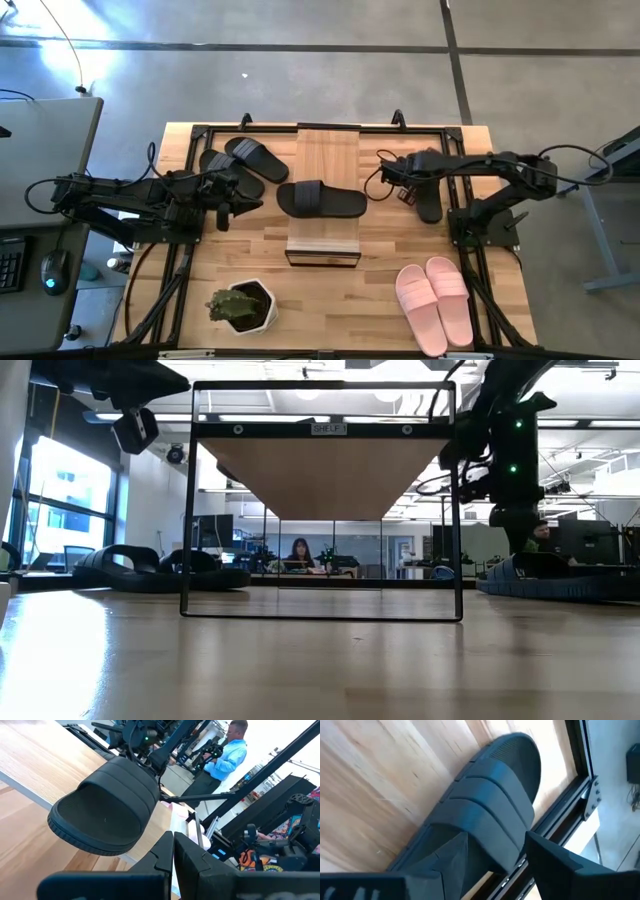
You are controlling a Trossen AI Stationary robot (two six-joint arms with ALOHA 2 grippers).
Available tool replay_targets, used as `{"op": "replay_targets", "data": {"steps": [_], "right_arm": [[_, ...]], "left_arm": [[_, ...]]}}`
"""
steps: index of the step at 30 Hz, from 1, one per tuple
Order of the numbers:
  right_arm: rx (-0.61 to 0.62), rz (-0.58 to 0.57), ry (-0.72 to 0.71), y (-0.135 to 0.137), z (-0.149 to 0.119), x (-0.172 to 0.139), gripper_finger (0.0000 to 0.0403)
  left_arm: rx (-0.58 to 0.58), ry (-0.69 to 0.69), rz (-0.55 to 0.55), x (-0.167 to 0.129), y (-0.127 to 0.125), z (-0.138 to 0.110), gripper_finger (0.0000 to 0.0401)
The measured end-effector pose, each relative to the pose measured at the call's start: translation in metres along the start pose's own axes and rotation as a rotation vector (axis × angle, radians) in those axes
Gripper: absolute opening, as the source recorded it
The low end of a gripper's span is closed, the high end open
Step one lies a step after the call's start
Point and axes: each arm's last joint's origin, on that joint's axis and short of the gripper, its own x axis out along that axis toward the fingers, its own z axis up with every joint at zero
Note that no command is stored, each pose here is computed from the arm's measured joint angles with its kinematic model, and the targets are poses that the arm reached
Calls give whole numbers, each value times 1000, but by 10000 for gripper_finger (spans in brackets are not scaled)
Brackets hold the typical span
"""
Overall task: Pick and place slides into the shelf
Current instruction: Put the black slipper on the shelf
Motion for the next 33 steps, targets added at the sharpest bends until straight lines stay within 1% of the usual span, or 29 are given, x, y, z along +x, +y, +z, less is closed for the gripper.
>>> {"op": "replay_targets", "data": {"steps": [5,7,11,15,17,19,22,25,33], "right_arm": [[22,29,39,-3,3,7,188],[11,20,52,-1,4,9,188],[-8,-34,67,1,7,15,188],[-30,-31,138,4,5,22,188],[-22,-34,161,6,3,22,188],[-14,-55,147,8,3,21,188],[-45,-111,119,7,4,21,188],[-51,-158,97,3,7,22,188],[6,-129,103,-8,13,31,187]], "left_arm": [[0,11,8,0,1,-1,3],[0,10,8,0,1,-1,3],[0,9,8,0,1,-1,3],[-3,13,4,0,1,-1,3],[-4,19,-5,0,0,-1,3],[-4,19,-5,0,0,-1,3],[-3,19,-5,0,0,-1,3],[-2,19,-5,0,0,-1,3],[-3,19,-5,0,0,-1,3]]}}
